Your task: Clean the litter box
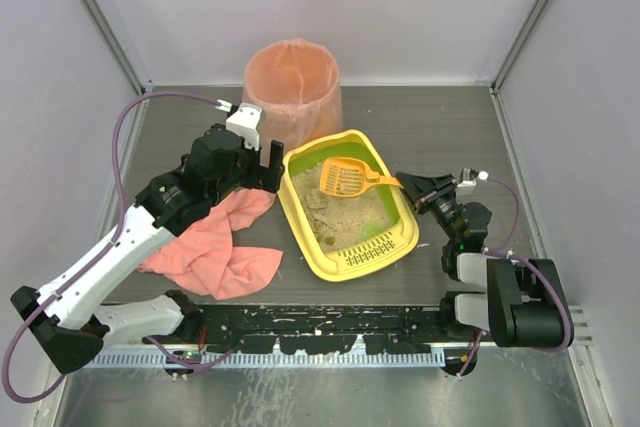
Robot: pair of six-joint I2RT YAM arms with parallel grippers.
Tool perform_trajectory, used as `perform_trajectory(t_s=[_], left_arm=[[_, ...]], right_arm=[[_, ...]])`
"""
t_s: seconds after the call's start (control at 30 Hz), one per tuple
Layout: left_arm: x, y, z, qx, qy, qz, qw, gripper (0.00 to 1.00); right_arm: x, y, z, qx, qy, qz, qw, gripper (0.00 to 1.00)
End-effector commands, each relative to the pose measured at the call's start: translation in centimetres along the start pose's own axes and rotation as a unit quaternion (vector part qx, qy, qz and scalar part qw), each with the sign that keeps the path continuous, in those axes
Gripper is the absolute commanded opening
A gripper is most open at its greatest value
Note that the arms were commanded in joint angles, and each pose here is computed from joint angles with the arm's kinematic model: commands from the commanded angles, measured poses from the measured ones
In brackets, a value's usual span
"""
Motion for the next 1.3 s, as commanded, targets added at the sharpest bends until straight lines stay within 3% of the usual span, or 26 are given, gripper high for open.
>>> perform_trajectory(t_s=[0.0, 0.2, 0.33, 0.7, 0.87, 1.03, 1.27], left_arm=[[-1.6, 1.1, 1.1, 0.01, -0.021, 0.014, 1.0, 0.96], [-2.3, 2.0, -0.4, 0.031, -0.003, 0.037, 0.999, 0.97], [-2.9, 2.3, -1.5, 0.029, -0.004, 0.042, 0.999, 0.98], [-3.5, 2.9, -3.5, 0.016, 0.003, 0.064, 0.998, 0.99], [-3.5, 3.2, -3.8, 0.018, 0.007, 0.077, 0.997, 0.99], [-3.7, 4.0, -4.1, 0.016, 0.018, 0.109, 0.994, 0.99], [-4.3, 4.9, -4.6, 0.015, 0.022, 0.137, 0.99, 1.0]], right_arm=[[0.3, 2.4, -0.1, -0.051, 0.01, 0.033, 0.998, 0.01], [-0.1, 4.1, 0.9, -0.12, -0.009, 0.042, 0.992, 0.01], [-0.1, 5.9, 0.0, -0.169, 0.026, 0.091, 0.981, 0.01], [1.4, 9.7, 0.1, -0.16, 0.057, 0.196, 0.966, 0.01], [3.5, 11.8, 2.2, -0.139, 0.008, 0.175, 0.975, 0.01], [6.7, 14.3, 4.5, -0.14, -0.048, 0.093, 0.985, 0.01], [11.9, 17.7, 4.9, -0.141, -0.055, 0.097, 0.984, 0.01]])
Point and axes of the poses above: each gripper's point midway between its finger pads, its own x axis out along the fingers, its own y axis along the line the jaws close on, z = x × y, the point moved 5 cm from there along -x, back along the fingers, and after that the axes turned 12 degrees about x, right-handed, at the moved point
